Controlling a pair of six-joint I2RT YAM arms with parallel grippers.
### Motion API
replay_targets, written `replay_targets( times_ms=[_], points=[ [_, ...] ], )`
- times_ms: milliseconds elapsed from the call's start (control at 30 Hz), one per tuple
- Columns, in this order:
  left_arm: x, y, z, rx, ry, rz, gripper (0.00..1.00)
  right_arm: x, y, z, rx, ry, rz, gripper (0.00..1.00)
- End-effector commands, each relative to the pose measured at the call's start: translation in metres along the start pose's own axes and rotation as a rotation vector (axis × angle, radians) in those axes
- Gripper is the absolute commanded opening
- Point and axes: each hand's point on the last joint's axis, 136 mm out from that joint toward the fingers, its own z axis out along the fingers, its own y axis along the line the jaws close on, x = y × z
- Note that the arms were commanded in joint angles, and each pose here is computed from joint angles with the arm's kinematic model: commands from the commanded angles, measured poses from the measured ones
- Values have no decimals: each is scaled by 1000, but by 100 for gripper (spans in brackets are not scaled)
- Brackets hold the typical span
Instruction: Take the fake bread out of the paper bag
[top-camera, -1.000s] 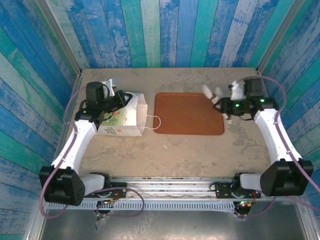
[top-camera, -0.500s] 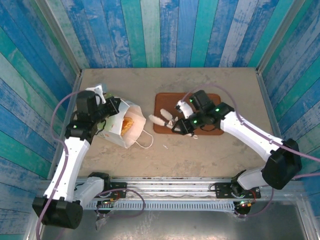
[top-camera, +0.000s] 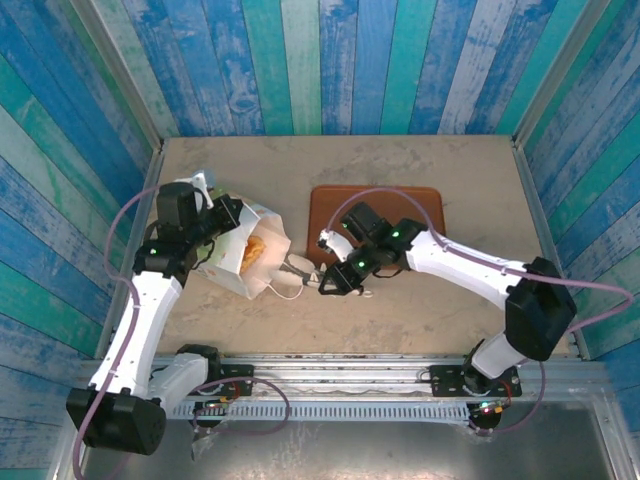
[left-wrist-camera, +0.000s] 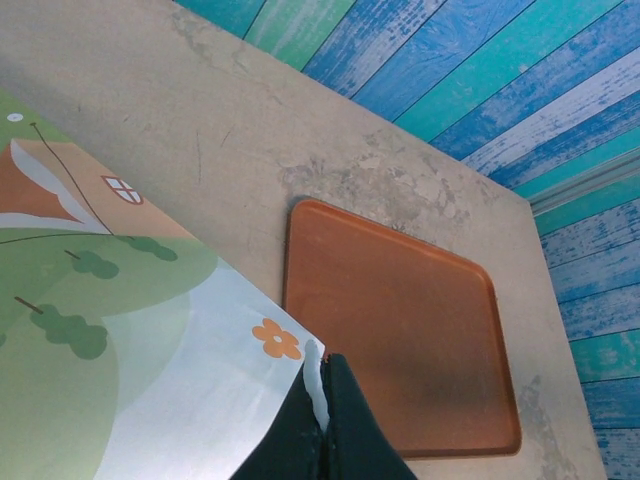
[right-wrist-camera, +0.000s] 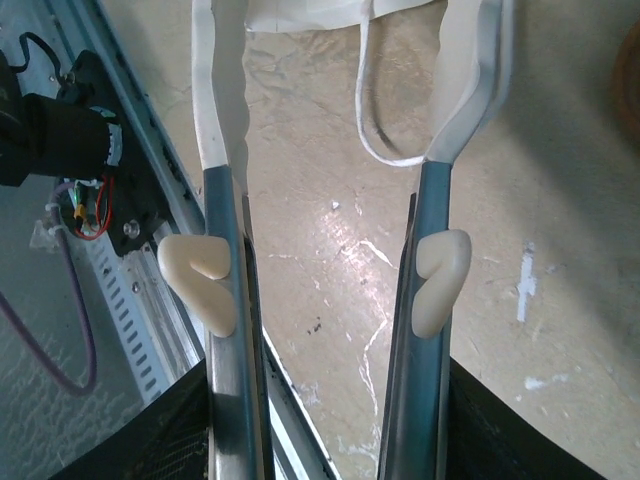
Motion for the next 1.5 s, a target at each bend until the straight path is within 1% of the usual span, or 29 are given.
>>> replay_targets(
  times_ms=[0, 133, 433, 733, 900, 1167, 1300, 1467],
  points=[
    [-13, -12, -3, 43, -42, 3, 0, -19, 15, 9, -40, -51, -18, 51],
    [-15, -13, -6, 41, -55, 3, 0, -24, 16, 22, -37, -45, -6, 51],
    [-17, -15, -5, 53, -68, -22, 0, -29, 5, 34, 12, -59, 56, 51],
    [-9, -14, 4, 68, -23, -60, 0, -31, 5, 46, 9, -79, 113, 51],
    [-12, -14, 4, 66, -32, -66, 0, -32, 6, 50, -7, -101, 137, 51],
    [-12, -3, 3, 9, -49, -44, 0, -36, 4, 55, -14, -118, 176, 51],
    [-14, -4, 1, 16, -65, -36, 0, -40, 5, 57, -24, -131, 187, 51],
    [-14, -10, 4, 54, -61, -14, 0, -50, 8, 50, -15, -159, 179, 51]
  ],
)
